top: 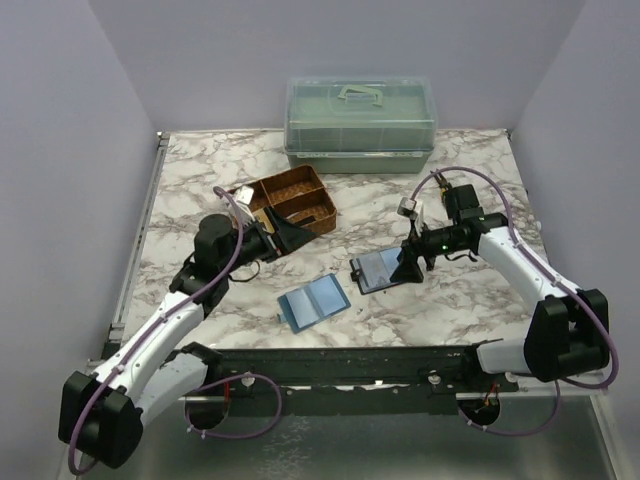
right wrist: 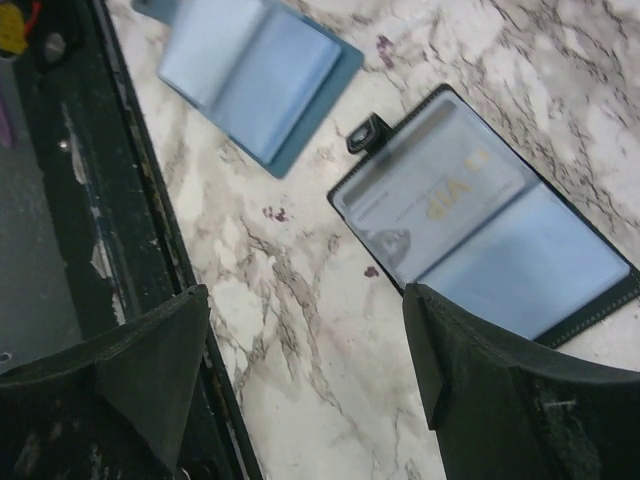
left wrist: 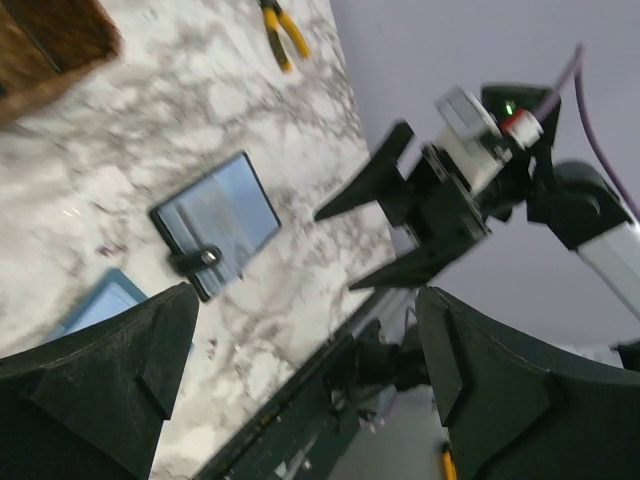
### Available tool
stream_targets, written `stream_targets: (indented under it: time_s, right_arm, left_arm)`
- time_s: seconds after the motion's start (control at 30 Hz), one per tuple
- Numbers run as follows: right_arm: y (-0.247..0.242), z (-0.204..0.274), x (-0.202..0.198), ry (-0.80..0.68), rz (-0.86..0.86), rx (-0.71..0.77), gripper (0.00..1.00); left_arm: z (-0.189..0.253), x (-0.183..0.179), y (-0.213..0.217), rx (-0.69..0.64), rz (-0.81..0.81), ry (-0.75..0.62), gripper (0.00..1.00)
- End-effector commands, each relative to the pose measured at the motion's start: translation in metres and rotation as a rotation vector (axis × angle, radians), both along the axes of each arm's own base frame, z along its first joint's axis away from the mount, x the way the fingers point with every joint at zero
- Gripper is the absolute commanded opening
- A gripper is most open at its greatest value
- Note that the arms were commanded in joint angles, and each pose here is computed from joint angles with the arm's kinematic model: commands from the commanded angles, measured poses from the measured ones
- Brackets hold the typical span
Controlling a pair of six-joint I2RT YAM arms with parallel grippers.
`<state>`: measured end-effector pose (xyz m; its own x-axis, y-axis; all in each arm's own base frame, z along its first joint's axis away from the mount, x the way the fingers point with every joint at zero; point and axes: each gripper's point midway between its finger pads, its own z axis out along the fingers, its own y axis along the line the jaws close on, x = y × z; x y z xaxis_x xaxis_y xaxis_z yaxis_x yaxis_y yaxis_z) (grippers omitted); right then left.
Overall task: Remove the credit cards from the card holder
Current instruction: Remove the credit card from the card holder.
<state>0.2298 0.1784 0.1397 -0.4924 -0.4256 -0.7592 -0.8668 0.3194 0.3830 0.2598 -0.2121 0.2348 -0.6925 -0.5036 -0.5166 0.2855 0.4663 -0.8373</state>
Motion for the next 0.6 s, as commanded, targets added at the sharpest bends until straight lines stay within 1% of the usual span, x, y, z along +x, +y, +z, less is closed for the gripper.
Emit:
stream_targets:
  time_s: [0.0,0.13,0.27,0.33,0.47,0.57]
  right_arm:
    - [-0.009,-0.017,0.023,-0.094,-0.065,-0.128,0.85]
    - [-0.007,-0.046,0.024,-0.093,-0.122,-0.248,0.84]
    - [-0.009,-0.066,0.036,-0.124,-0.178,-0.344,0.84]
    - [-0.005,-0.079,0.041,-0.127,-0.186,-0.387,0.84]
    - [0.006,-0.086,0.050,-0.136,-0.183,-0.405,0.86]
    - [0.012,-0.093,0.053,-0.123,-0.175,-0.416,0.88]
  left_arm:
    - [-0.011,-0.030,-0.033,-0.016,-0.049,0.073,0.97]
    - [-0.034,-0.039,-0.058,0.054,-0.058,0.079,0.94]
    - [-0.043,-0.039,-0.070,0.068,-0.040,0.051,0.94]
    - [-0.049,-0.037,-0.073,0.071,-0.025,0.062,0.94]
    - [-0.061,-0.035,-0.082,0.074,-0.002,0.100,0.95]
    - [-0.065,-0.032,-0.082,0.084,0.028,0.099,0.95]
